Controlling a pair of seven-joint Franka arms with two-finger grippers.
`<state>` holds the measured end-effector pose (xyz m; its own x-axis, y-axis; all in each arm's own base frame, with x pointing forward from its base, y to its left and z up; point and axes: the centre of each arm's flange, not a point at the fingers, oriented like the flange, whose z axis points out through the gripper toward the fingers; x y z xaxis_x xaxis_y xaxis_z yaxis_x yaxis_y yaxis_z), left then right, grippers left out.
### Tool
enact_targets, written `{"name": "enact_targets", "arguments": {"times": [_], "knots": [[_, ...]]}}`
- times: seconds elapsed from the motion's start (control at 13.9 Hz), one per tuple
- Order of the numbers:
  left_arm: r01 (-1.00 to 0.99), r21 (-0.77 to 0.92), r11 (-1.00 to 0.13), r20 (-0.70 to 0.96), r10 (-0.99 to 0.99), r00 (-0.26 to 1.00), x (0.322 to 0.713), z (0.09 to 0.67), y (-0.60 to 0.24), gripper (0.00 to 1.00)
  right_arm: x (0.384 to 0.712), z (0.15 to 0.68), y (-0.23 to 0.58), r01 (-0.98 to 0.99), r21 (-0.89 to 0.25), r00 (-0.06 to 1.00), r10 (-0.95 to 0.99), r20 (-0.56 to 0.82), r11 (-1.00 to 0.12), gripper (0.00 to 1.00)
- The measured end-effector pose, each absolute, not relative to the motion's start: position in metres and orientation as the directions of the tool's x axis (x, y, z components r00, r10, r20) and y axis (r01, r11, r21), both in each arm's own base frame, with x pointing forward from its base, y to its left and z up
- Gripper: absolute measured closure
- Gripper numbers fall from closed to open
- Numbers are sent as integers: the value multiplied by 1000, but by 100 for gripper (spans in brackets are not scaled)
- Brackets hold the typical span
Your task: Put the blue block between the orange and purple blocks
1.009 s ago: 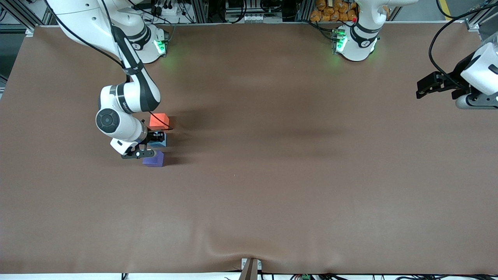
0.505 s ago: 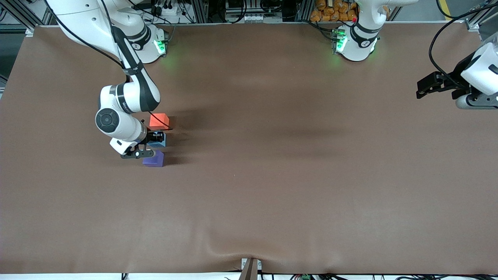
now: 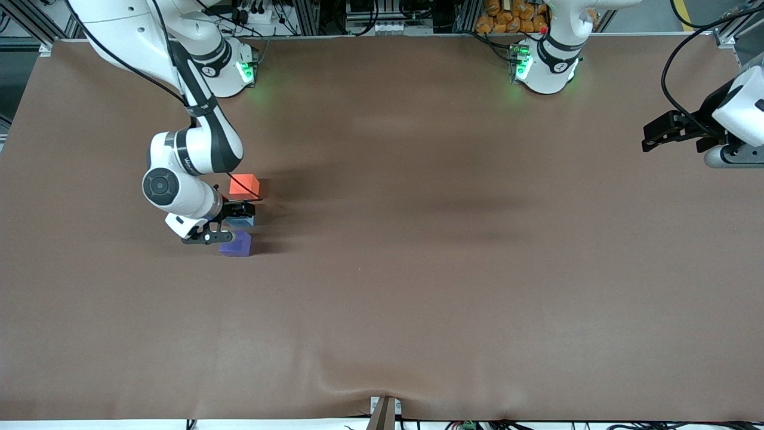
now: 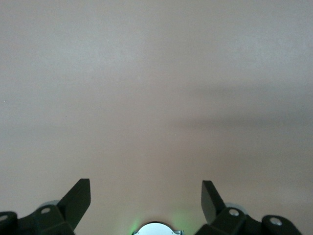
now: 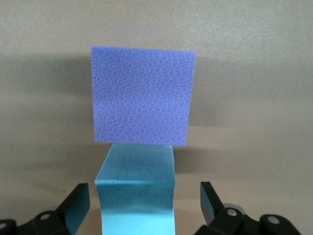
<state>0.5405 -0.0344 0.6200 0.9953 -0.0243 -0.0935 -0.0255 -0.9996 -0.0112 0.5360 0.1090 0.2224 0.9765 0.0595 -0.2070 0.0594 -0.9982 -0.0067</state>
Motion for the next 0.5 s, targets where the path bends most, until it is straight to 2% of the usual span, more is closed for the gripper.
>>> {"name": "enact_targets", "arguments": {"times": [0.22, 0.5], "knots": [[-25, -11, -1000, -93, -24, 995, 540, 620, -34, 0, 566, 274, 109, 47, -21, 962, 51, -268, -999, 0], [-25, -11, -1000, -94, -24, 995, 540, 620, -34, 0, 612, 389, 77, -5, -43, 961, 7, -275, -999, 0]]}}
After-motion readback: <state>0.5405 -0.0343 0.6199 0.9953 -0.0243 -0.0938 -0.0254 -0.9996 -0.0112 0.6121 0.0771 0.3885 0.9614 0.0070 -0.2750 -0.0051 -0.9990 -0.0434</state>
